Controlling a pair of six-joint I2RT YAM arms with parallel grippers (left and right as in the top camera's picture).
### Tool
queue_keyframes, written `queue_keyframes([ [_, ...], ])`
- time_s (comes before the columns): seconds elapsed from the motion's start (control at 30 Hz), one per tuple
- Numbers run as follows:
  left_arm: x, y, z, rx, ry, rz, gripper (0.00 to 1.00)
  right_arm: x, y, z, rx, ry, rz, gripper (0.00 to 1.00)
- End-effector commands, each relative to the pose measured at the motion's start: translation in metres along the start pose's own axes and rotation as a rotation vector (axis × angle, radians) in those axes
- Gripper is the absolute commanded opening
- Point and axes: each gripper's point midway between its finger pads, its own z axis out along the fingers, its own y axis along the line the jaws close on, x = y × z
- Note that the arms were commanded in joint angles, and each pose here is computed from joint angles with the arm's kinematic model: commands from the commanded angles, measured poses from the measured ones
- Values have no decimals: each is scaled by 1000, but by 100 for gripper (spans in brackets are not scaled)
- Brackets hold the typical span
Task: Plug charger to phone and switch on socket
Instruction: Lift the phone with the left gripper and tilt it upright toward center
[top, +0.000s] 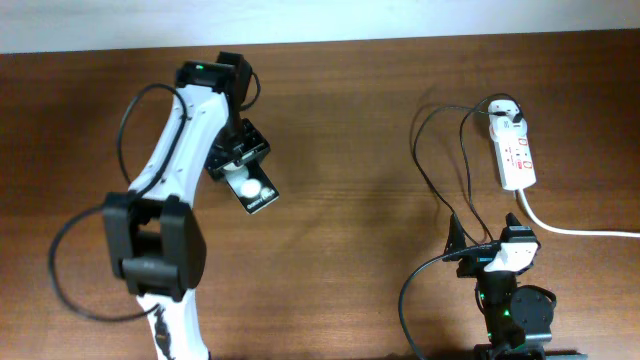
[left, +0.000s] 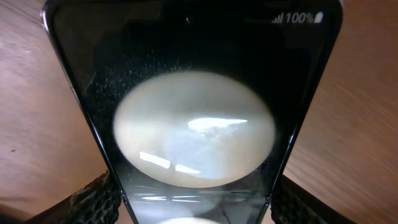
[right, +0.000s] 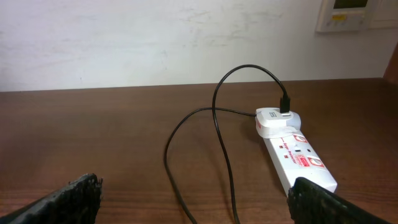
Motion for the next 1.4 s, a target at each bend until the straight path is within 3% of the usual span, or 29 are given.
queue_keyframes([
  [0.0, 7, 8, -50, 67, -92, 40, 63, 4, -2, 1, 9, 10, 4, 99],
  [0.43, 70, 66, -180, 265, -320, 107, 64, 4, -2, 1, 9, 10, 4, 99],
  [0.77, 116, 102, -215, 350, -374, 113, 65, 4, -2, 1, 9, 10, 5, 99],
  [1.03, 131, 81, -194, 436, -250, 148, 65, 4, -2, 1, 9, 10, 4, 99],
  [1.37, 140, 40, -79, 504, 20, 169, 68, 4, -2, 1, 9, 10, 4, 99],
])
